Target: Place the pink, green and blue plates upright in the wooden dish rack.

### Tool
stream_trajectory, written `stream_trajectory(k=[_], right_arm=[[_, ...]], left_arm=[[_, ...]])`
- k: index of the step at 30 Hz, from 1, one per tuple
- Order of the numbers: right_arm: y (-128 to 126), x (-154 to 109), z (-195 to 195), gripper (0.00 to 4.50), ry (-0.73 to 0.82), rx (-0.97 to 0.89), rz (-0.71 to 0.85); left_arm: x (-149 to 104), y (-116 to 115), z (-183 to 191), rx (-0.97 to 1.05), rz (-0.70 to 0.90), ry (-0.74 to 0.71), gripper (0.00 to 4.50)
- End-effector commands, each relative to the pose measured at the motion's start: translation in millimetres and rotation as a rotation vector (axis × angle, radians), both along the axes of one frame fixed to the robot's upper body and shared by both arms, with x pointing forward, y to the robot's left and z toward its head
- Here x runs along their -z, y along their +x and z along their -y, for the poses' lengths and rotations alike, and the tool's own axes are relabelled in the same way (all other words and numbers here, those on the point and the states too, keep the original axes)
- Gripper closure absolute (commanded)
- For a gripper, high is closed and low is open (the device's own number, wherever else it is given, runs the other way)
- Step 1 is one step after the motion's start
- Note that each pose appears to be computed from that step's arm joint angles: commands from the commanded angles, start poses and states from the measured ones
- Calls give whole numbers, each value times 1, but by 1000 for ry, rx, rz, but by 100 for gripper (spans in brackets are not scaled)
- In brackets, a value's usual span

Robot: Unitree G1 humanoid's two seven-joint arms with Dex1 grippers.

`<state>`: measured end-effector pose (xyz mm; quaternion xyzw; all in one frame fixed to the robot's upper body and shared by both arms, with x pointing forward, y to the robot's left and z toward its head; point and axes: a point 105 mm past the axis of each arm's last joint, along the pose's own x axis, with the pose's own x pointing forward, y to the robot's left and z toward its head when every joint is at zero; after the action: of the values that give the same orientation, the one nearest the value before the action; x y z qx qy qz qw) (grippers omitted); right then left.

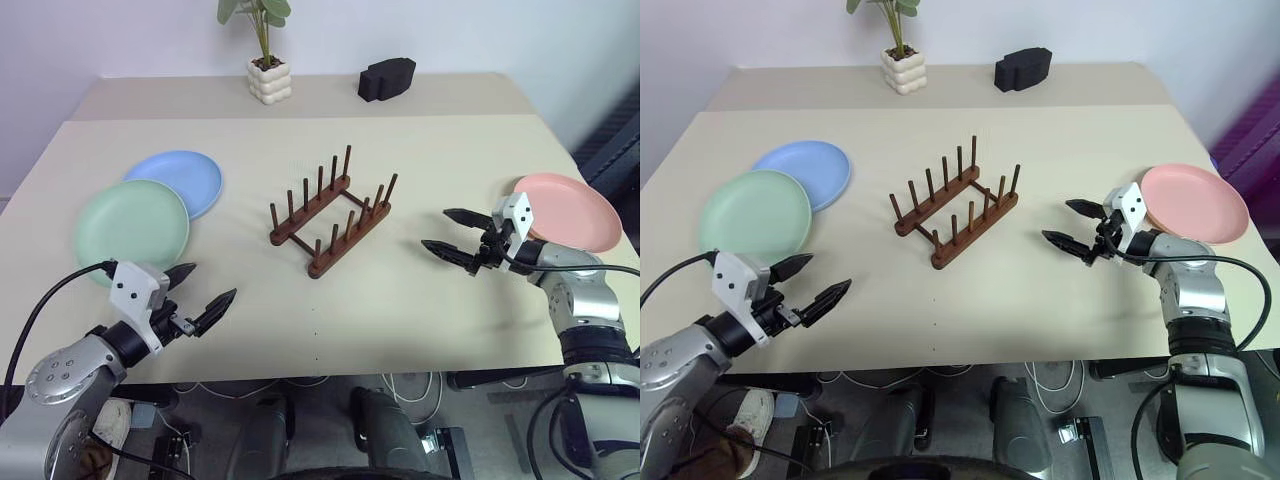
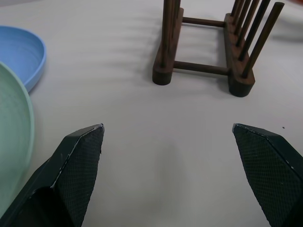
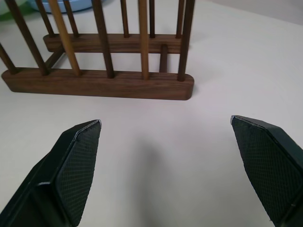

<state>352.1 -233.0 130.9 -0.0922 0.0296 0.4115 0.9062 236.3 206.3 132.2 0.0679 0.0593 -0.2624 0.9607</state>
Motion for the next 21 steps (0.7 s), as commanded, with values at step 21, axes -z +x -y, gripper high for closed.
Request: stream_trajectory(k=[21], right_arm=[[-15, -1, -21, 3, 19, -53, 67]], left_arm=[[3, -10, 63, 295, -64, -7, 0]])
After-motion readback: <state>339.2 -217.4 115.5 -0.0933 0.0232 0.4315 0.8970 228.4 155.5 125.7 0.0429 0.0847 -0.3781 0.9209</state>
